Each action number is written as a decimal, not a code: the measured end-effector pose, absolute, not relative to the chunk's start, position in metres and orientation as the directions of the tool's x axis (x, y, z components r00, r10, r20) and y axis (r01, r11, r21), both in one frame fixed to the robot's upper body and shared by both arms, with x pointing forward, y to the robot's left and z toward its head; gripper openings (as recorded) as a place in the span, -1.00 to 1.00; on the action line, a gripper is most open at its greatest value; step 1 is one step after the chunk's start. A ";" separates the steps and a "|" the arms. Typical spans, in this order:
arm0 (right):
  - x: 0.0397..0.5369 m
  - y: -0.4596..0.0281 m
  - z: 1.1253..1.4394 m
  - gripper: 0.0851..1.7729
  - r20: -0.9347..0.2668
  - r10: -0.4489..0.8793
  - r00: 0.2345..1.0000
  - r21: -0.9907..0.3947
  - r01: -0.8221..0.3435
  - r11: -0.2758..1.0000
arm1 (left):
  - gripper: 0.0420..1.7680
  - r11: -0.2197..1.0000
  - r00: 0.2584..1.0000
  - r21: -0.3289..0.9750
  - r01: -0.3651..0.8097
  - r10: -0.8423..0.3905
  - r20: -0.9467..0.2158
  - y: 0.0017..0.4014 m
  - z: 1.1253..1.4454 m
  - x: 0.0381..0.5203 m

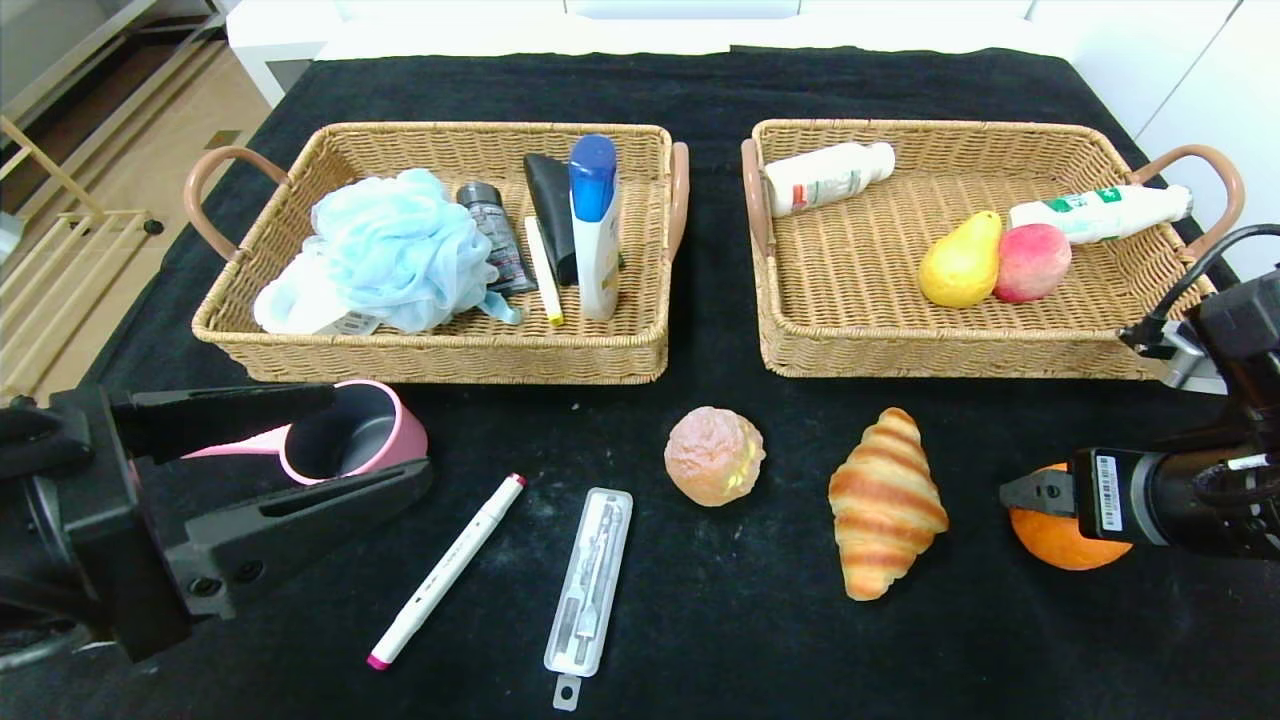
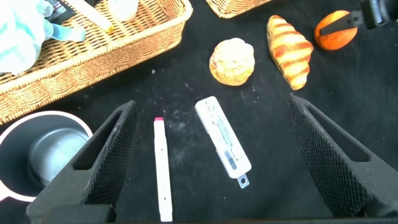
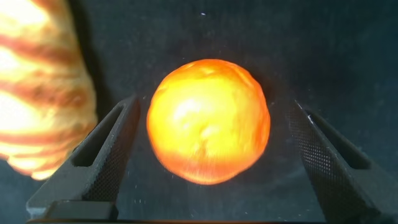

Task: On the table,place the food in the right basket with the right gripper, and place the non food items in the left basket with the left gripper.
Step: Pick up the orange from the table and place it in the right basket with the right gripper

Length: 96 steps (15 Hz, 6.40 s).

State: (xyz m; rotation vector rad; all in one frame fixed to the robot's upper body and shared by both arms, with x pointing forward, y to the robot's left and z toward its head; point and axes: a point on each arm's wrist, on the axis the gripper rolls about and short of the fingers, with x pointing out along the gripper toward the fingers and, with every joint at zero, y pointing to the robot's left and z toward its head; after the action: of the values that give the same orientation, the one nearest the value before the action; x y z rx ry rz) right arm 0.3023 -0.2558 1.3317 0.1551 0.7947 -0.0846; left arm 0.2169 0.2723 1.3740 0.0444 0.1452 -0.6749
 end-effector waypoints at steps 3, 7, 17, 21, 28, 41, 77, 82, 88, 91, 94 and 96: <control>0.307 -0.254 1.325 0.93 -0.735 -0.015 0.678 0.117 0.149 0.982 | 0.94 0.780 0.772 -0.005 0.625 -0.619 -0.145 0.273 1.374 0.216; 0.310 -0.253 1.322 0.93 -0.747 -0.007 0.665 0.119 0.144 0.982 | 0.94 0.781 0.772 -0.005 0.625 -0.619 -0.143 0.273 1.375 0.215; 0.318 -0.253 1.313 0.93 -0.753 -0.022 0.658 0.110 0.159 0.981 | 0.94 0.780 0.773 -0.001 0.625 -0.620 -0.135 0.274 1.376 0.213; 0.319 -0.253 1.307 0.42 -0.749 -0.020 0.662 0.114 0.158 0.981 | 0.94 0.780 0.773 0.000 0.625 -0.620 -0.134 0.274 1.376 0.213; 0.317 -0.253 1.304 0.40 -0.755 -0.023 0.655 0.108 0.159 0.981 | 0.94 0.778 0.772 0.009 0.628 -0.621 -0.139 0.274 1.374 0.213; 0.315 -0.254 1.301 0.39 -0.763 -0.023 0.646 0.104 0.157 0.982 | 0.94 0.778 0.772 0.013 0.628 -0.621 -0.139 0.274 1.374 0.213; 0.404 -0.173 1.429 0.39 -0.289 0.202 0.936 0.147 -0.165 0.975 | 0.94 0.776 0.771 0.025 0.631 -0.622 -0.136 0.274 1.375 0.212; 0.430 -0.167 1.422 0.39 -0.189 0.178 0.966 0.155 -0.150 0.977 | 0.94 0.776 0.772 0.027 0.630 -0.622 -0.131 0.274 1.375 0.212; 0.438 -0.163 1.412 0.38 -0.206 0.155 0.966 0.124 -0.131 0.984 | 0.94 0.776 0.772 0.027 0.630 -0.623 -0.131 0.274 1.375 0.212; 0.438 -0.163 1.412 0.55 -0.205 0.150 0.967 0.114 -0.129 0.985 | 0.94 0.776 0.772 0.027 0.630 -0.623 -0.130 0.274 1.375 0.212; 0.438 -0.164 1.415 0.66 -0.197 0.136 0.971 0.104 -0.117 0.988 | 0.94 0.775 0.771 0.026 0.631 -0.623 -0.132 0.274 1.375 0.212; 0.437 -0.163 1.414 0.72 -0.201 0.136 0.970 0.101 -0.118 0.988 | 0.94 0.774 0.769 0.025 0.632 -0.624 -0.136 0.274 1.374 0.212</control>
State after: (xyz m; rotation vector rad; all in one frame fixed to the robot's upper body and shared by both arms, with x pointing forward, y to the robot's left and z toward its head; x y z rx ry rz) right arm 0.4373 -0.1632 1.4144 0.0884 0.2087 0.1287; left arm 0.2123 0.2742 1.3744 0.0706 0.1225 -0.6821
